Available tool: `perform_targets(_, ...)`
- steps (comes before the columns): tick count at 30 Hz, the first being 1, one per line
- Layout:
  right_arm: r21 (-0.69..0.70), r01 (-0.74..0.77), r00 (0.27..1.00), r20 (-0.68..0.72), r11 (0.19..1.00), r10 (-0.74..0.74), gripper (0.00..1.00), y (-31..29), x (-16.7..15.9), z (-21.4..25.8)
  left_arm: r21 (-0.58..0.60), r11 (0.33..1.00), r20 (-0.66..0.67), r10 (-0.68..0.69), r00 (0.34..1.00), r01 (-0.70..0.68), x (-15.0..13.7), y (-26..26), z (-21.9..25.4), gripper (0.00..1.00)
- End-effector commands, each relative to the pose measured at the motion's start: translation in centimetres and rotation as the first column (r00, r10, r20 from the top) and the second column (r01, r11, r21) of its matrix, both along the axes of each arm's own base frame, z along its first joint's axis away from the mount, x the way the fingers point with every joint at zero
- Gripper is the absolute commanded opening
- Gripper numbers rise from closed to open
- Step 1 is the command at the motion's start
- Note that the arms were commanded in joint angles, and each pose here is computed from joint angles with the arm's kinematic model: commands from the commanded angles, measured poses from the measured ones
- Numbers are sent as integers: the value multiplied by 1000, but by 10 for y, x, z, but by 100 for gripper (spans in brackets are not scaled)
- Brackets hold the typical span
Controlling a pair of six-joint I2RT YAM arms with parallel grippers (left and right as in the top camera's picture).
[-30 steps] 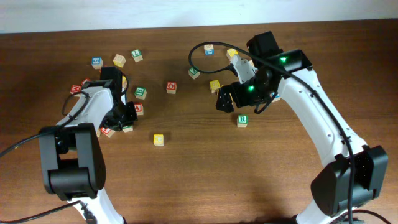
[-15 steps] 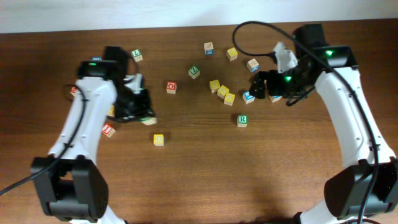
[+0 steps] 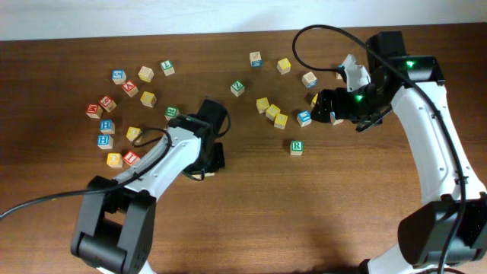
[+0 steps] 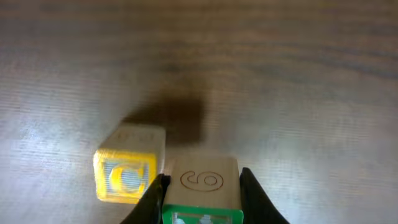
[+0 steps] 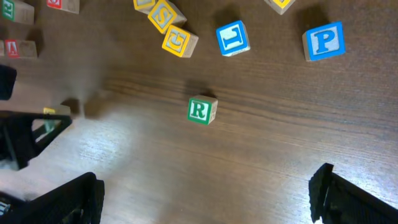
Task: Spell out CVPR
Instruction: 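Grasp the green V block and place it right of the C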
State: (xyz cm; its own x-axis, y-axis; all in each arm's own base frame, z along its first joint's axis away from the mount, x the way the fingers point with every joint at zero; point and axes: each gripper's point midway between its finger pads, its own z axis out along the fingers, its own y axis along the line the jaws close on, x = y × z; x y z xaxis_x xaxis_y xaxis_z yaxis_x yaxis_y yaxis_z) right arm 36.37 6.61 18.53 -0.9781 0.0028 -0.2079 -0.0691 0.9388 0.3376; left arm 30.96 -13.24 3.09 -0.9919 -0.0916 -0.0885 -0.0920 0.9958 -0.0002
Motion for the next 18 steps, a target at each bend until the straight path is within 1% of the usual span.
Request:
perform_targets(1,-7,6,999,44,1000,-6,98,-2,2,14,25,1000,19,4,1000,-4,-2,5,-14,14)
perform_targets(5,-7,6,999,47,1000,-6,98,-2,2,14,20,998,44,-63,997,62,1,-5,-14,15)
perform_targets(12,-7,6,999,43,1000,-6,98,-2,2,14,21,998,42,-65,997,65,0,-5,-14,15)
perform_targets(18,-7,6,999,43,1000,-6,98,-2,1,14,30,997,19,-66,998,65,-8,-1,-22,19)
